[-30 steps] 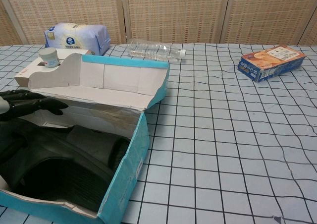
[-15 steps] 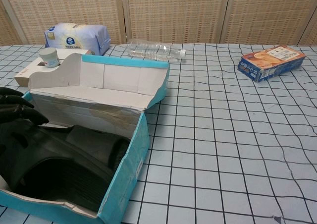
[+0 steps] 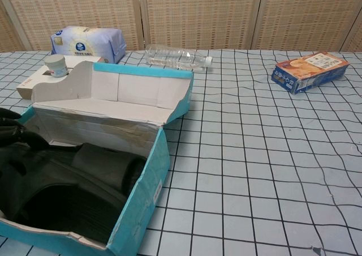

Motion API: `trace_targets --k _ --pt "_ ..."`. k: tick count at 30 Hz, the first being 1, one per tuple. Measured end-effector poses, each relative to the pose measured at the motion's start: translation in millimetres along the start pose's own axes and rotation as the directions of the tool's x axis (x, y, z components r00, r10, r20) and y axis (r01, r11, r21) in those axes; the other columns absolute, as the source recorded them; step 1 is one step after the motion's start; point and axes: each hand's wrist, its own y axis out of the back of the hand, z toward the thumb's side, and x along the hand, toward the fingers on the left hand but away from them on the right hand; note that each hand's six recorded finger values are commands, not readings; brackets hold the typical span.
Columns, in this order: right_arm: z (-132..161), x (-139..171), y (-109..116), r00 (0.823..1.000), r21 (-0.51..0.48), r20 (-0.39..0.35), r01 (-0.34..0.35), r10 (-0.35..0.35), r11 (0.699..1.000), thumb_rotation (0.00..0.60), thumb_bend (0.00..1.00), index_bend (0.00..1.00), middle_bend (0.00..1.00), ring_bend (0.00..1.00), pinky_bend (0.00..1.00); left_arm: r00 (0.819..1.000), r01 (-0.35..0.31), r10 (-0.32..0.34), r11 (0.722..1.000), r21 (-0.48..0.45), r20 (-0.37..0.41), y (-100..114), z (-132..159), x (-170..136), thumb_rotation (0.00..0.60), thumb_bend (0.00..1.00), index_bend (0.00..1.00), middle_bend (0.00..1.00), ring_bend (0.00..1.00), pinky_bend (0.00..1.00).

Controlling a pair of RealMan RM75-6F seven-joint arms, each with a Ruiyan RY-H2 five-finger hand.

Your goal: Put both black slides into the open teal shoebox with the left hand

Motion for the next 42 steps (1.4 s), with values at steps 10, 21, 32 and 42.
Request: trace_targets --k 10,21,32,42 --pt "4.3 4.0 4.1 1.000 0.019 0.004 0.015 -0.015 1.000 0.583 0.16 0.00 0.00 0.00 0.00 1.000 0.005 -0.006 0.994 -0.111 -0.009 -15.1 -9.4 -6.8 0.600 0.60 0.33 0.43 0.35 0.33" --pt "10.9 6.4 3.9 1.000 0.033 -0.001 0.017 -0.017 0.999 0.582 0.16 0.00 0.00 0.00 0.00 1.000 0.023 -0.024 0.986 -0.167 -0.004 -29.5 -18.5 -7.0 0.600 0.60 0.34 0.44 0.37 0.35" --pt "14.8 4.1 3.2 1.000 0.040 -0.004 0.017 -0.016 0.999 0.582 0.16 0.00 0.00 0.00 0.00 0.993 0.114 -0.116 0.977 -0.178 -0.001 -50.2 -22.8 -8.7 0.600 0.61 0.39 0.47 0.40 0.39" --pt "16.7 3.2 3.5 1.000 0.041 -0.004 0.018 -0.018 0.999 0.582 0.16 0.00 0.00 0.00 0.00 0.988 0.153 -0.153 0.975 -0.162 0.014 -59.3 -20.6 -9.1 0.600 0.61 0.40 0.49 0.42 0.41"
